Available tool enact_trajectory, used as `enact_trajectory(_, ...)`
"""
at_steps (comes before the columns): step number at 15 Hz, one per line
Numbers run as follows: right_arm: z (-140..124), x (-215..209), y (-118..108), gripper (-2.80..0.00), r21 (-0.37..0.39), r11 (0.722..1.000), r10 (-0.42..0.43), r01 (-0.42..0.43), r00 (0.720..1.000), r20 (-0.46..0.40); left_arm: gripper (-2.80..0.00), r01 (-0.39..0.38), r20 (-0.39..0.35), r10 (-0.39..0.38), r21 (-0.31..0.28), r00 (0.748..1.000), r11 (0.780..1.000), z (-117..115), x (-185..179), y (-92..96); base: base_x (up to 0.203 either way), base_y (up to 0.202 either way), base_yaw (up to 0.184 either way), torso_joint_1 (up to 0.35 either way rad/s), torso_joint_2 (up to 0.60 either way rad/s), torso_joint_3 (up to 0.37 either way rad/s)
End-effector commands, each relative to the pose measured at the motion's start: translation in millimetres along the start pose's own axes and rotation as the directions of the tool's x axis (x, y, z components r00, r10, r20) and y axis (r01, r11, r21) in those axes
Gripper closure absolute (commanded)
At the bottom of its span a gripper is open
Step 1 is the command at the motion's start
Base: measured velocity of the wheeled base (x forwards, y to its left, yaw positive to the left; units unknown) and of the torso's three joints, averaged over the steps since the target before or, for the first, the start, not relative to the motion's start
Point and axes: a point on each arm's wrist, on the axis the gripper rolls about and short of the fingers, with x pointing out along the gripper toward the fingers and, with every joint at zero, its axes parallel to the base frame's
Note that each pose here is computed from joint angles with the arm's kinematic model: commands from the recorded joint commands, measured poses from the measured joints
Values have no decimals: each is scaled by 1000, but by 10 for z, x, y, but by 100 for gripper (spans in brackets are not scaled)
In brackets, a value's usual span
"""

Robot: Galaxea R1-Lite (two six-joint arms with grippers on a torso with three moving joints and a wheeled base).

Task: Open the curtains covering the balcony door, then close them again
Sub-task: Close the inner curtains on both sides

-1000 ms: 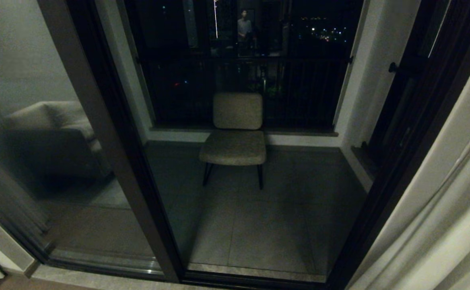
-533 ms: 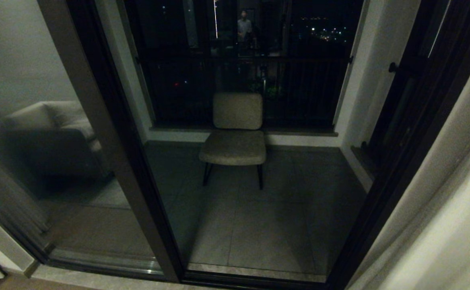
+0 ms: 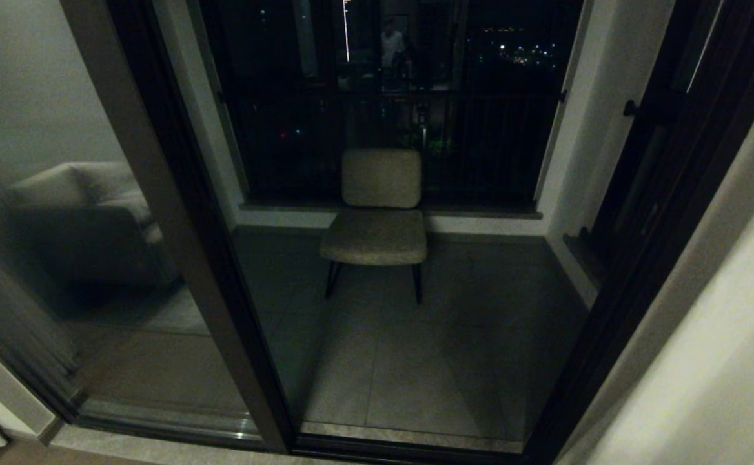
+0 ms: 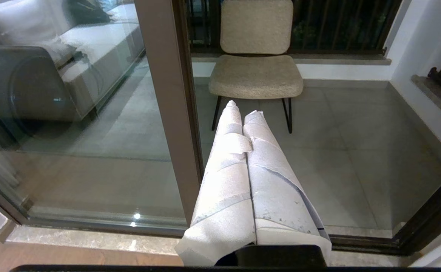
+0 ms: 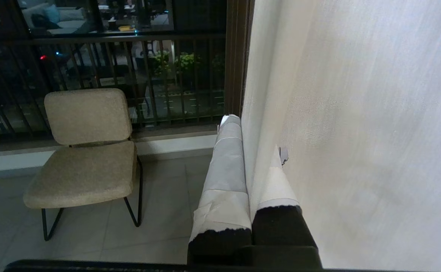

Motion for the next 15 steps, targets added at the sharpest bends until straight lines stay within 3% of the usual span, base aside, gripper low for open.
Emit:
enact_trajectory(1,-31,37,7,0,-2,1000,0,0,1000,-12,0,-1,1,1,0,1000,1000,0,0,0,0,0,0,0,0,0)
enact_trajectory(15,-167,86,22,0,-41,999,2,-5,998,-59,0,-2,2,2,0,1000,1000,2,0,0,0,0,0,0,0,0)
